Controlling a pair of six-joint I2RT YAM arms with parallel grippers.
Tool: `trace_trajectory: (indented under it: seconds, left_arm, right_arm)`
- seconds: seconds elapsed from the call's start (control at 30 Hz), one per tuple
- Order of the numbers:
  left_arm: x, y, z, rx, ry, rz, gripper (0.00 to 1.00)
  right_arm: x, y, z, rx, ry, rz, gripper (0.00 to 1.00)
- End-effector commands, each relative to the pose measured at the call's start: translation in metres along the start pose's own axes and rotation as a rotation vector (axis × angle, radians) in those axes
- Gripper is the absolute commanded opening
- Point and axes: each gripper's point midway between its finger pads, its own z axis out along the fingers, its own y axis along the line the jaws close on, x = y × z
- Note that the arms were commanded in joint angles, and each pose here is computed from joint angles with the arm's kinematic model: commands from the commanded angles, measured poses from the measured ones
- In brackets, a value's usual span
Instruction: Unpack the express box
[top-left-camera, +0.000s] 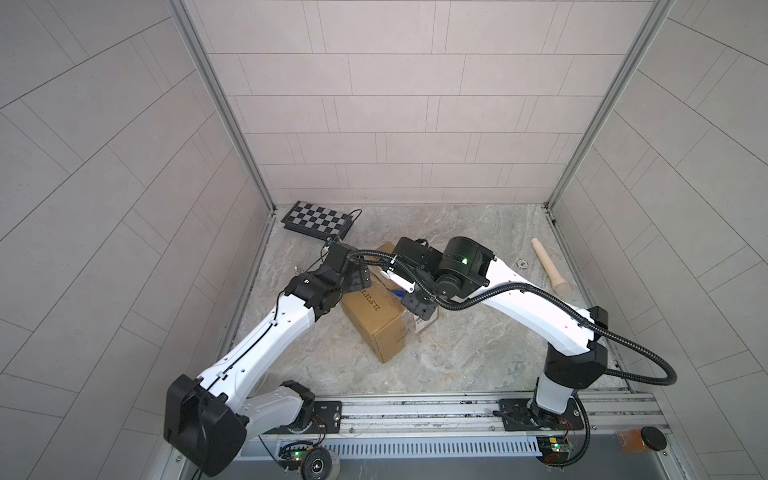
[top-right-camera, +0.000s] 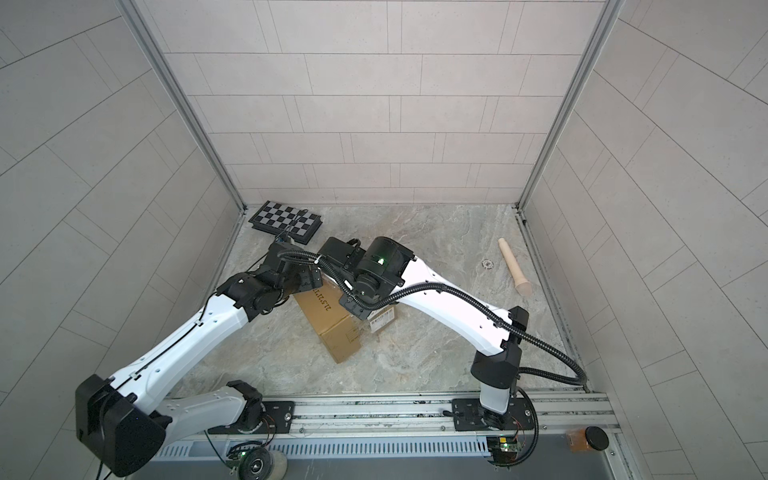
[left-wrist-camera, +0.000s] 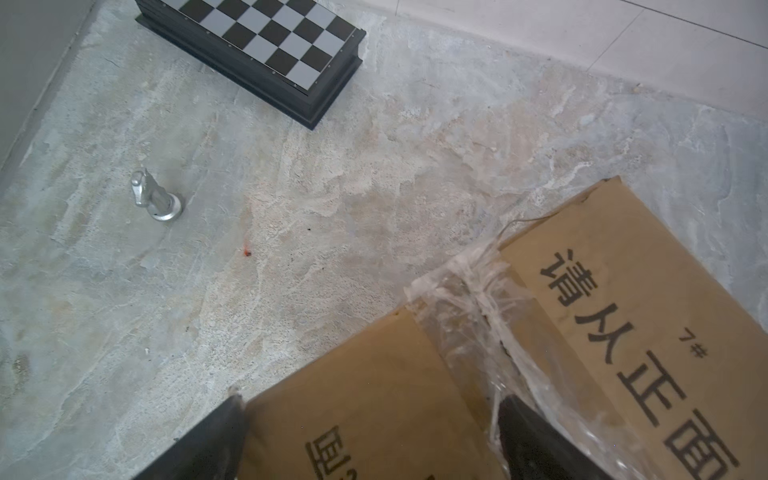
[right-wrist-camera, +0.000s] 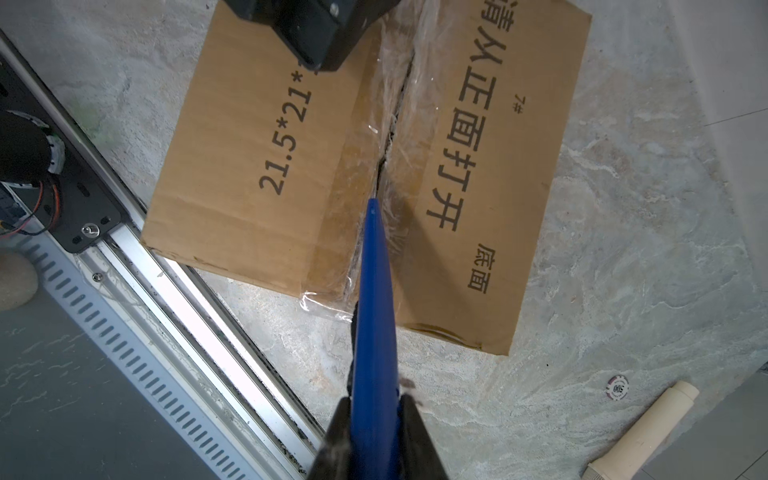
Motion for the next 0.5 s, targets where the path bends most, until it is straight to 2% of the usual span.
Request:
trace_trajectory:
  seconds: [0.0,0.1,0.27,0.37,0.47]
  left_arm:
    - [0.082,0.042,0.018,-0.165,0.294,0.018,0.98]
    - [0.077,0.038,0.012,-0.140,0.280,0.010,0.98]
    - [0.074,0.033,0.000,-0.091,0.266,-0.021,0.98]
    - [0.075,0.024,-0.006,-0.022,0.263,-0.048,0.98]
    - [0.061,0.013,-0.020,0.060,0.214,-0.076,0.98]
  right_arm:
    - [0.073,-0.016,-0.014,0.075,0.274,-0.056,0.00]
    - [0.072,-0.027,-0.008,0.126,0.285,-0.044,0.00]
    - [0.058,-0.042,0.000,0.107,0.237,0.000,0.00]
    - [0.046,-0.045,0.004,0.104,0.190,-0.039,0.00]
    - [0.031,-0.043,0.010,0.085,0.161,-0.063,0.00]
